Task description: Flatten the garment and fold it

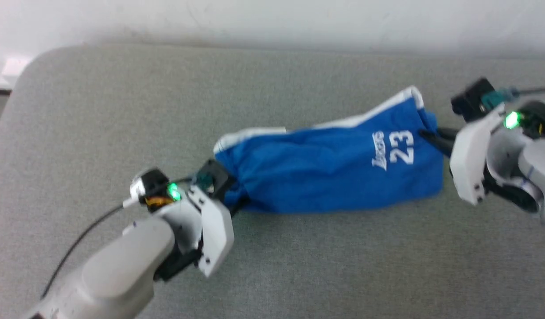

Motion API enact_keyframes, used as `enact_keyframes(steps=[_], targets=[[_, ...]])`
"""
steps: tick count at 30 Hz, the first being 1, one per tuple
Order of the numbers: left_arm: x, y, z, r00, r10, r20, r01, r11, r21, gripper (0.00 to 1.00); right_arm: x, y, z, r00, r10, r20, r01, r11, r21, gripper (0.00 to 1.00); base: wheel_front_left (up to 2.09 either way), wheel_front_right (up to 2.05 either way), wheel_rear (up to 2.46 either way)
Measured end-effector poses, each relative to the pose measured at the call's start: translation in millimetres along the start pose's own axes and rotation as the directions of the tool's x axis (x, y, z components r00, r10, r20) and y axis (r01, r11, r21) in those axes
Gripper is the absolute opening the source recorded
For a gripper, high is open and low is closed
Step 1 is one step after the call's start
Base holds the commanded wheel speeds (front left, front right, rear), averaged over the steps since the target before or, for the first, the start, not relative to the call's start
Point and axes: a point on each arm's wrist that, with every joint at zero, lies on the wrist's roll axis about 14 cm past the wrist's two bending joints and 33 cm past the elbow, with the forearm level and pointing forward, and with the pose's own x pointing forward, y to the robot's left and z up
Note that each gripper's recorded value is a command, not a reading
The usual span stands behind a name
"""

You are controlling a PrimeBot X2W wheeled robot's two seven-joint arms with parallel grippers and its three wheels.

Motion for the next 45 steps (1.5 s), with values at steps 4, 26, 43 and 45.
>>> enact_keyframes(steps=[4,26,43,45], targets=[[-17.2,-23.6,-2.9,0.999,-0.019,0.028,0.02,1.0,-0.024,0.0,-30.8,8.9,-9.5,1.0,0.008,0.015,-0.008,1.0,0.003,0.0,0.0,0.0,0.0],[-31.8,-83.2,-43.1,0.998,-0.037,0.044,0.042,0.992,-0.121,1.0,-93.4,37.3,-119.7,0.992,-0.056,-0.109,0.08,0.971,0.227,1.0,0.0,0.0,0.0],[-139.8,30.6,69.0,0.579,0.569,0.584,-0.54,0.804,-0.249,1.0,-137.7,4.3,-59.6,0.984,-0.131,-0.12,0.143,0.985,0.094,1.0,0.0,0.0,0.0],[-151.7,40.5,74.3,0.512,0.623,0.591,-0.583,0.757,-0.294,1.0,-135.2,6.2,-70.5,0.978,-0.119,-0.17,0.141,0.982,0.124,1.0,0.0,0.0,0.0]])
